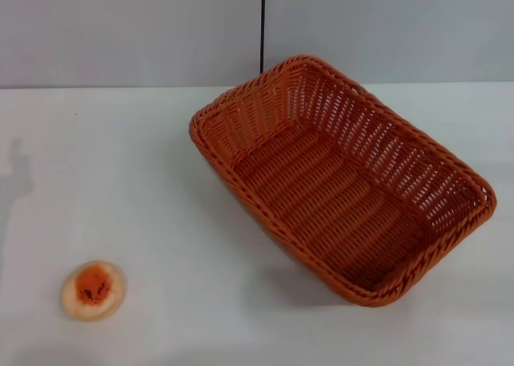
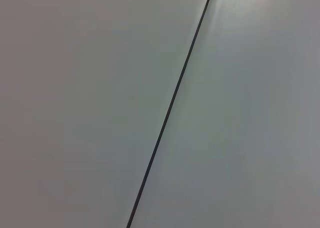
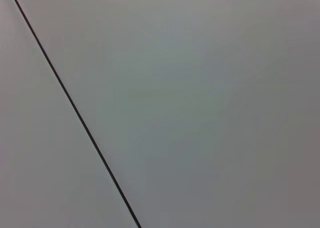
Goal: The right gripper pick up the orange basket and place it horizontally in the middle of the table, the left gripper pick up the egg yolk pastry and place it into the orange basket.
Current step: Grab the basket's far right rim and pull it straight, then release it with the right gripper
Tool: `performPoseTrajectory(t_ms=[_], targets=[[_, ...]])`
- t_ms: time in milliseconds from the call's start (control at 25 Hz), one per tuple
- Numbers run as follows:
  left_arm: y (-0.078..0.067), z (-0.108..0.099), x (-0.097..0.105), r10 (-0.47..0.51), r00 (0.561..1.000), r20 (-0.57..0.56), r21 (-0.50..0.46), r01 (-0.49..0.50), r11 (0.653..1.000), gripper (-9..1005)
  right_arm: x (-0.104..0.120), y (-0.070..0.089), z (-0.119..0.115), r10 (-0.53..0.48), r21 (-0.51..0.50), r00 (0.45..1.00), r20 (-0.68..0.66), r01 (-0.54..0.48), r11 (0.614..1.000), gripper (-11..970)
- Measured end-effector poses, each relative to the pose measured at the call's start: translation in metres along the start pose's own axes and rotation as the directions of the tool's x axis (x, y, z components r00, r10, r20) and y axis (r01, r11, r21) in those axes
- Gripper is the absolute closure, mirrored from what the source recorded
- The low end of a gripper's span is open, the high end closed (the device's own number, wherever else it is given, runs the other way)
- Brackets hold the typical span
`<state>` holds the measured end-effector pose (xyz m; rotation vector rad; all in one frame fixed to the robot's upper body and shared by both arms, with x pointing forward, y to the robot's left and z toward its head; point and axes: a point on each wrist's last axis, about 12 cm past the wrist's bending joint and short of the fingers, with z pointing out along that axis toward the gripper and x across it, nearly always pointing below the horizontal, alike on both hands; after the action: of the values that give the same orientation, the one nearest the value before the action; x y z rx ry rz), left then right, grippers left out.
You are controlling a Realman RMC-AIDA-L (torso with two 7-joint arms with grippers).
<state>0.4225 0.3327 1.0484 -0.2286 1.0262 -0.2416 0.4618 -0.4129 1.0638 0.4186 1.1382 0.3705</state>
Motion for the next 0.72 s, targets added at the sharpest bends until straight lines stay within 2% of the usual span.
performPoseTrajectory(t_ms=[200,600,680,720], targets=[[0.0000,0.0001,0.0001,0.000,1.000,0.000,0.000,0.000,1.000,668,0.0003,0.0004,0.0004,0.000,-0.002,1.000,-0.002,0.000,1.000,486],[-0.0003,0.0014,0.0002,-0.003,1.000,0.004,-0.002,0.003,1.000,905,0.0005,0.0018,0.0033,-0.013,-0.026,1.000,-0.021,0.012,1.000,487],[-0.0007,0.0022,0.0005,-0.004,1.000,0.006,-0.001,0.004,1.000,824,-0.0007,0.0024,0.0053,-0.035,-0.056,0.998,-0.046,0.032,0.998,487],[-0.0011,0.0029,0.0007,-0.005,1.000,0.007,0.001,0.005,1.000,784,-0.0044,0.0039,0.0095,-0.056,-0.113,0.994,-0.091,0.045,0.993,487]])
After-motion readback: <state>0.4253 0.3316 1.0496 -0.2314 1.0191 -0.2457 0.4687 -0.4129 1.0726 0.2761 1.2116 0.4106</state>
